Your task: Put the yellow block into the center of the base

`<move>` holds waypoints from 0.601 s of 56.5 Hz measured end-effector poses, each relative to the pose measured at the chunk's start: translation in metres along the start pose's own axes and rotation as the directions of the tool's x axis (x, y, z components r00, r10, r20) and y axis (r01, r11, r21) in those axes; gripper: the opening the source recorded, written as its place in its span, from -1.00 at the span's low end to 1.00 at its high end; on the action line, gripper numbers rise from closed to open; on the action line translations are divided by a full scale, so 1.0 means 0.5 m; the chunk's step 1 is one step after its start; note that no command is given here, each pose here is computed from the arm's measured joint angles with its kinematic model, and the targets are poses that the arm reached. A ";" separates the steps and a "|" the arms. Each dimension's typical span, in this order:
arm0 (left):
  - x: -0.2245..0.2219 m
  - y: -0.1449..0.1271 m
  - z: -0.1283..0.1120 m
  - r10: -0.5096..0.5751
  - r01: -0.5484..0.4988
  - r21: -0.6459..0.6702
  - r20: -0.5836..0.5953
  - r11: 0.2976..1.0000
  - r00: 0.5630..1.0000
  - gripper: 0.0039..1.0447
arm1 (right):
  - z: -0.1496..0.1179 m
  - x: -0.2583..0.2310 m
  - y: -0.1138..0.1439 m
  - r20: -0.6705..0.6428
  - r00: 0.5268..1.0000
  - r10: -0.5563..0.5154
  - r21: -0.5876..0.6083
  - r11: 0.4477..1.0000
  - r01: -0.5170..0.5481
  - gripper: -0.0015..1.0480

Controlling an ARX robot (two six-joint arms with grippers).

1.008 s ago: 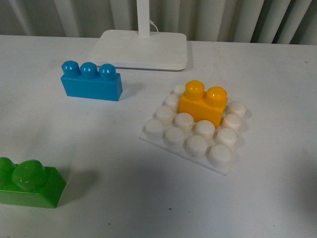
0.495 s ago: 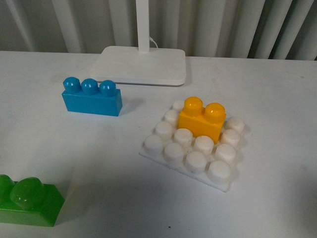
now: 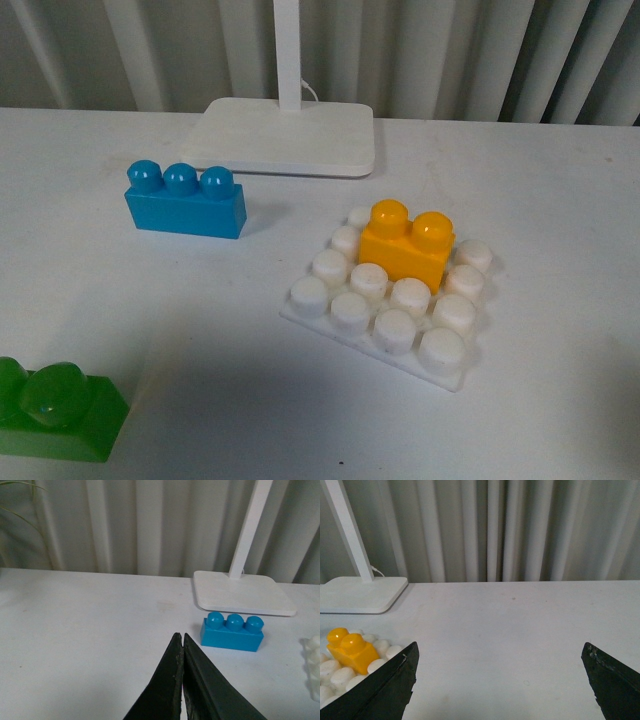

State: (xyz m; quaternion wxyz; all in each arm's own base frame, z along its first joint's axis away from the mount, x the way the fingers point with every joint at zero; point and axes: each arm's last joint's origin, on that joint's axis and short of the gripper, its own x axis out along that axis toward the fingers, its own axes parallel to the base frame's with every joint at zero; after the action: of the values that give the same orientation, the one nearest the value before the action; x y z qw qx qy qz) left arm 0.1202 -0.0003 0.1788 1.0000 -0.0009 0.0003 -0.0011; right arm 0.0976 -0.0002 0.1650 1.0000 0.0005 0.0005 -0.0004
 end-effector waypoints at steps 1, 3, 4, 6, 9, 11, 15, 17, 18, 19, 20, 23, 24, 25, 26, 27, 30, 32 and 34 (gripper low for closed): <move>-0.001 0.000 -0.001 0.000 0.000 0.000 0.000 1.000 1.000 -0.93 | 0.000 0.000 0.000 0.000 1.000 0.000 0.000 1.000 0.000 0.83; -0.003 0.000 -0.003 0.000 0.000 0.000 -0.001 1.000 1.000 -0.93 | 0.000 0.000 0.000 0.000 1.000 0.000 0.000 1.000 0.000 0.83; -0.004 0.000 -0.004 0.000 0.000 0.000 -0.002 1.000 1.000 -0.93 | 0.000 0.000 0.000 0.000 1.000 0.000 0.000 1.000 0.000 0.83; -0.006 0.000 -0.006 0.000 0.000 0.000 -0.002 1.000 1.000 -0.93 | 0.000 0.000 0.000 0.000 1.000 0.000 0.000 1.000 0.000 0.83; -0.008 0.000 -0.010 0.000 0.000 0.000 0.001 1.000 1.000 -0.93 | 0.000 0.000 0.000 0.000 1.000 0.000 0.000 1.000 0.000 0.83; -0.009 0.000 -0.014 0.000 0.000 0.000 0.009 1.000 1.000 -0.93 | 0.000 0.000 0.000 0.000 1.000 0.000 0.000 1.000 0.000 0.83; -0.012 0.000 -0.017 0.002 -0.002 0.000 0.013 1.000 1.000 -0.93 | 0.000 0.000 0.000 0.000 1.000 0.000 0.000 1.000 0.000 0.83; -0.014 0.000 -0.016 0.000 0.000 0.000 0.016 1.000 1.000 -0.93 | 0.000 0.000 0.000 0.000 1.000 0.000 0.000 1.000 0.000 0.83; -0.015 0.000 -0.016 0.000 0.000 0.000 0.017 1.000 1.000 -0.93 | 0.000 0.000 0.000 0.000 1.000 0.000 0.000 1.000 0.000 0.83; -0.016 0.000 -0.016 0.000 0.000 0.000 0.018 1.000 1.000 -0.93 | 0.000 0.000 0.000 0.000 1.000 0.000 0.000 1.000 0.000 0.83; -0.016 0.000 -0.016 0.000 0.000 0.000 0.018 1.000 1.000 -0.93 | 0.000 0.000 0.000 0.000 1.000 0.000 0.000 1.000 0.000 0.83; -0.018 0.000 -0.016 0.000 0.000 0.000 0.017 1.000 1.000 -0.93 | 0.000 0.000 0.000 0.000 1.000 0.000 0.000 1.000 0.000 0.83; -0.019 0.000 -0.016 0.000 0.000 0.000 0.017 1.000 1.000 -0.93 | 0.000 0.000 0.000 0.000 1.000 0.000 0.000 1.000 0.000 0.83; -0.020 0.000 -0.017 0.000 0.000 0.000 0.016 1.000 1.000 -0.93 | 0.000 0.000 0.000 0.000 1.000 0.000 0.000 1.000 0.000 0.83; -0.020 0.000 -0.016 0.000 0.000 0.000 0.017 1.000 1.000 -0.93 | 0.000 0.000 0.000 0.000 1.000 0.000 0.000 1.000 0.000 0.83; -0.021 0.000 -0.017 0.000 0.000 0.000 0.016 1.000 1.000 -0.93 | 0.000 0.000 0.000 0.000 1.000 0.000 0.000 1.000 0.000 0.83; -0.023 0.000 -0.017 0.000 0.000 0.000 0.016 1.000 1.000 -0.93 | 0.000 0.000 0.000 0.000 1.000 0.000 0.000 1.000 0.000 0.83; -0.024 0.000 -0.017 0.000 0.000 0.000 0.016 1.000 1.000 -0.93 | 0.000 0.000 0.000 0.000 1.000 0.000 0.000 1.000 0.000 0.83; -0.026 0.000 -0.017 0.000 0.000 0.000 0.016 1.000 1.000 -0.93 | 0.000 0.000 0.000 0.000 1.000 0.000 0.000 1.000 0.000 0.83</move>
State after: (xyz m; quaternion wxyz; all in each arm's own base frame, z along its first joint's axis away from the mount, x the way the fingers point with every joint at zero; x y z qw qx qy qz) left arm 0.1074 -0.0003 0.1703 1.0000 -0.0009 -0.0079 -0.0012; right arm 0.0976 -0.0002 0.1650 1.0000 0.0007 0.0005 -0.0004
